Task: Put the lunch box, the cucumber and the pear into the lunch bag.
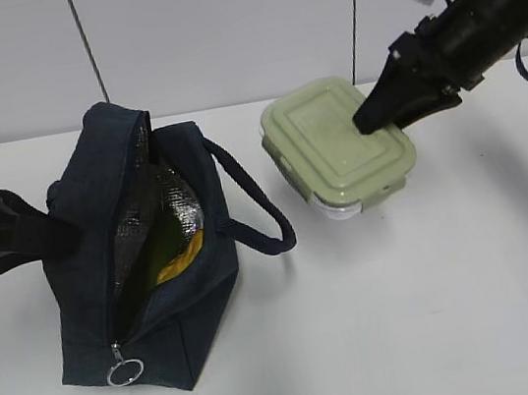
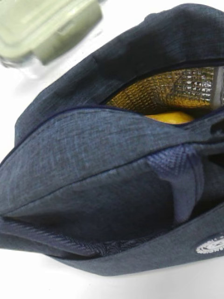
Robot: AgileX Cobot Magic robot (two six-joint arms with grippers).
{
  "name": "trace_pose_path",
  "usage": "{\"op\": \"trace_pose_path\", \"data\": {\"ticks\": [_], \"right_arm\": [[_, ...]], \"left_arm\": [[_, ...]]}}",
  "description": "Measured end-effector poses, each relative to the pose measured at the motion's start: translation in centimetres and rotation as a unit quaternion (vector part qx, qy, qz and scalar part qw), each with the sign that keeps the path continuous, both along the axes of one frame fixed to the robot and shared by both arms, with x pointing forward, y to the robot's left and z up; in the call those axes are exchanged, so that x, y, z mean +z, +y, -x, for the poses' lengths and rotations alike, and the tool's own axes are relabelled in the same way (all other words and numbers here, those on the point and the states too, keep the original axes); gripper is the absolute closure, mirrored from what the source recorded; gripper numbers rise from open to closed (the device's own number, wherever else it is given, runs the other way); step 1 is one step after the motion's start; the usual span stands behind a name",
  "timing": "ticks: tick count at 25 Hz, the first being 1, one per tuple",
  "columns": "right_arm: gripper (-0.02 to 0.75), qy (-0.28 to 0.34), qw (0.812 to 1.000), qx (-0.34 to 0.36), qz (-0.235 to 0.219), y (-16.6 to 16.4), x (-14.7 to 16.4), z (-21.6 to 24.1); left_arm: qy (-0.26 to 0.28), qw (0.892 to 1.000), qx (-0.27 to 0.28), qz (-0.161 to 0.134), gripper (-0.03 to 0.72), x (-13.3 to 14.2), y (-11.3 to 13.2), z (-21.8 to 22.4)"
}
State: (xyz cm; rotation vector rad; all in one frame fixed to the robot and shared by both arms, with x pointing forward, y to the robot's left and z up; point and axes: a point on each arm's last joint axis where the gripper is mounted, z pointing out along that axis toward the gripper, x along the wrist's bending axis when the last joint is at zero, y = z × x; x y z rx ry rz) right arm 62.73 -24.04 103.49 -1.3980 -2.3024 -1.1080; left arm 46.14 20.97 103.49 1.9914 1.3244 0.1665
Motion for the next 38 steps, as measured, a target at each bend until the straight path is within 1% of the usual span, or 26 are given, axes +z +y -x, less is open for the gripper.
{"op": "trace_pose_path", "data": {"ticks": [4,7,10,15,18,21,24,28,31,34,38], "right_arm": [[0.472,-0.023,0.999,-0.013,-0.035,0.8,2.9,0.3],[0.472,-0.022,0.999,-0.014,-0.047,2.2,4.3,0.7],[0.472,-0.009,0.999,-0.006,-0.054,4.5,5.0,1.4],[0.472,-0.003,0.998,-0.007,-0.058,9.9,5.4,2.7],[0.472,0.001,0.999,-0.018,-0.045,12.3,5.2,3.4],[0.473,0.003,0.999,-0.033,-0.018,13.6,4.9,3.9],[0.473,0.008,0.998,-0.052,0.025,13.7,4.4,4.1],[0.473,0.009,0.995,-0.075,0.069,13.1,3.9,4.0],[0.473,0.008,0.993,-0.085,0.082,12.8,3.8,3.8],[0.473,0.009,0.992,-0.089,0.084,12.8,3.8,3.8],[0.473,0.016,0.992,-0.083,0.089,13.8,2.9,3.9]], "left_arm": [[0.0,1.0,0.0,0.0,0.686,0.0,0.0,0.0],[0.0,1.0,0.0,0.0,0.686,0.0,0.0,0.0],[0.0,1.0,0.0,0.0,0.686,0.0,0.0,0.0],[0.0,1.0,0.0,0.0,0.686,0.0,0.0,0.0],[0.0,1.0,0.0,0.0,0.686,0.0,0.0,0.0],[0.0,1.0,0.0,0.0,0.686,0.0,0.0,0.0],[0.0,1.0,0.0,0.0,0.686,0.0,0.0,0.0],[0.0,1.0,0.0,0.001,0.686,0.0,0.0,0.0],[0.0,1.0,0.001,0.002,0.686,0.0,0.0,0.0],[-0.001,1.0,0.001,0.002,0.686,0.0,0.0,0.0],[-0.002,1.0,0.001,0.001,0.686,0.0,0.0,0.0]]}}
